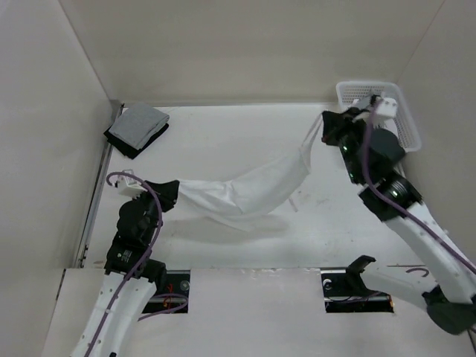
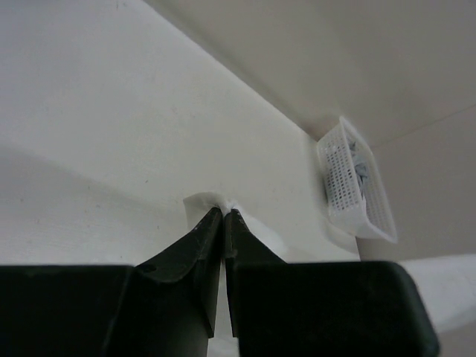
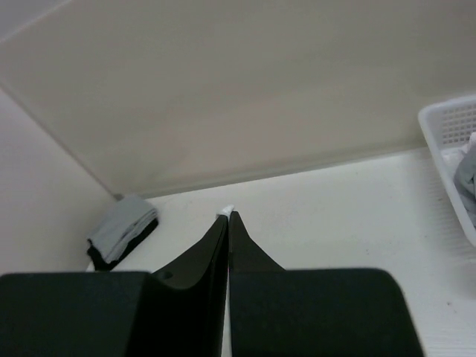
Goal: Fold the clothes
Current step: Flatten the tank top out
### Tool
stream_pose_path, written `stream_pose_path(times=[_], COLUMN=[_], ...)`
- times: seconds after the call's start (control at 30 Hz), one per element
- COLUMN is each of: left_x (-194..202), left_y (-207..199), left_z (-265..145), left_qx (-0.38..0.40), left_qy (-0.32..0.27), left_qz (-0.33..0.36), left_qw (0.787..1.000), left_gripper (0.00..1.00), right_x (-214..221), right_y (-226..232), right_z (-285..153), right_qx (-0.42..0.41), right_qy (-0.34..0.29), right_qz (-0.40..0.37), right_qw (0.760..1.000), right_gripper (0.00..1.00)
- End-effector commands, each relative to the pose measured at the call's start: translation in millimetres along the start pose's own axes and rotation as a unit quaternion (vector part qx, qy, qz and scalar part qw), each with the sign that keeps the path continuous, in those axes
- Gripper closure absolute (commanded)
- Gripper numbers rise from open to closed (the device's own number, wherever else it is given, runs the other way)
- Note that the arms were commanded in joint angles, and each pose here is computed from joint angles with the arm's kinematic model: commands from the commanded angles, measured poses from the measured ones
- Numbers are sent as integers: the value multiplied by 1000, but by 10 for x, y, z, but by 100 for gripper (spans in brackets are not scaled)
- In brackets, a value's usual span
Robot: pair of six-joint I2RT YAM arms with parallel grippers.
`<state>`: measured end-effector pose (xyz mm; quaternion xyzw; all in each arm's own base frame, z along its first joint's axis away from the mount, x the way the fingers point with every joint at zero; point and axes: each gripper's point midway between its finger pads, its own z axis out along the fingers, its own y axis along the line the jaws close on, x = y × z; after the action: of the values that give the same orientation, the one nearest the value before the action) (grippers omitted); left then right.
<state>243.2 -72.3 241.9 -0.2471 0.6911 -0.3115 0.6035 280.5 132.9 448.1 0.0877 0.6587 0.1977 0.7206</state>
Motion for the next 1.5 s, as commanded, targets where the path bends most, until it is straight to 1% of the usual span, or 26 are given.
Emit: stream_pose_path(times=[0.0, 0.07, 0.1, 0.17, 0.2, 0.23, 0.3, 0.33, 0.37, 0.4, 0.47, 0.5, 0.57, 0.6, 0.63, 0.67, 0.7, 0.73, 0.8, 0.83, 0.9, 1.0, 1.13, 1.27, 1.33, 1.47], left_x=[378, 531, 593, 712, 764, 815, 895, 908, 914, 906, 865, 839, 794, 794, 790, 793, 803, 814, 829, 838, 839, 851, 897, 924, 924, 919], left_y=[283, 412, 460, 511, 535, 569, 641, 691, 734, 808, 905, 945, 999, 1006, 1014, 1024, 1027, 1024, 1011, 1006, 1004, 1009, 1169, 1395, 1439, 1454], left_z=[101, 183, 231, 328, 376, 421, 494, 526, 548, 576, 610, 621, 634, 637, 641, 642, 641, 642, 640, 637, 633, 608, 543, 456, 435, 425], left_qx=[-34, -49, -54, -60, -62, -67, -79, -85, -90, -100, -112, -116, -121, -121, -121, -122, -122, -121, -117, -115, -113, -112, -141, -181, -187, -189], left_qy=[49, 62, 66, 78, 82, 86, 90, 87, 85, 80, 71, 65, 57, 58, 58, 59, 61, 64, 64, 65, 65, 69, 83, 79, 78, 77], left_qz=[-27, -43, -51, -67, -72, -77, -89, -94, -98, -103, -109, -113, -119, -120, -119, -118, -118, -117, -116, -116, -115, -103, -66, -40, -35, -31], left_qw=[998, 996, 995, 993, 992, 991, 989, 988, 987, 986, 985, 985, 984, 984, 984, 984, 984, 984, 984, 984, 985, 986, 984, 980, 979, 978], left_gripper=[95, 95, 95, 94, 94, 94, 92, 91, 90, 90, 87, 86, 85, 85, 85, 85, 85, 85, 85, 85, 85, 85, 79, 73, 72, 71], right_x=[762, 1011, 1158, 1324, 1409, 1505, 1618, 1664, 1726, 1840, 2116, 2282, 2675, 2876, 3034, 3231, 3375, 3515, 3697, 3748, 3811, 3903, 3977, 4098, 4170, 4223], right_y=[48, -105, -223, -416, -516, -589, -651, -677, -614, -523, -371, -314, -218, -207, -206, -221, -244, -271, -291, -295, -267, -260, -186, -198, -214, -280], right_z=[741, 1217, 1570, 2064, 2297, 2478, 2585, 2534, 2419, 2241, 1785, 1514, 964, 692, 485, 227, 23, -169, -450, -539, -631, -698, -750, -803, -832, -848], right_qx=[-49, -33, -17, 11, 25, 35, 53, 58, 53, 44, 24, 16, 1, -3, -4, -2, 1, 6, 11, 13, 10, 13, 8, 21, 29, 52], right_qy=[82, 100, 112, 122, 128, 137, 157, 164, 169, 179, 199, 211, 248, 271, 291, 317, 338, 358, 382, 387, 396, 406, 415, 432, 441, 443], right_qz=[28, 42, 44, 45, 46, 48, 55, 53, 50, 47, 41, 40, 46, 47, 49, 56, 61, 65, 71, 76, 88, 102, 125, 136, 139, 145], right_qw=[995, 994, 993, 991, 990, 989, 985, 983, 983, 982, 979, 976, 968, 962, 956, 947, 939, 931, 921, 919, 914, 908, 901, 892, 886, 883], right_gripper=[97, 96, 96, 95, 91, 84, 65, 57, 52, 49, 47, 51, 73, 87, 93, 95, 94, 90, 75, 68, 59, 55, 55, 62, 65, 69])
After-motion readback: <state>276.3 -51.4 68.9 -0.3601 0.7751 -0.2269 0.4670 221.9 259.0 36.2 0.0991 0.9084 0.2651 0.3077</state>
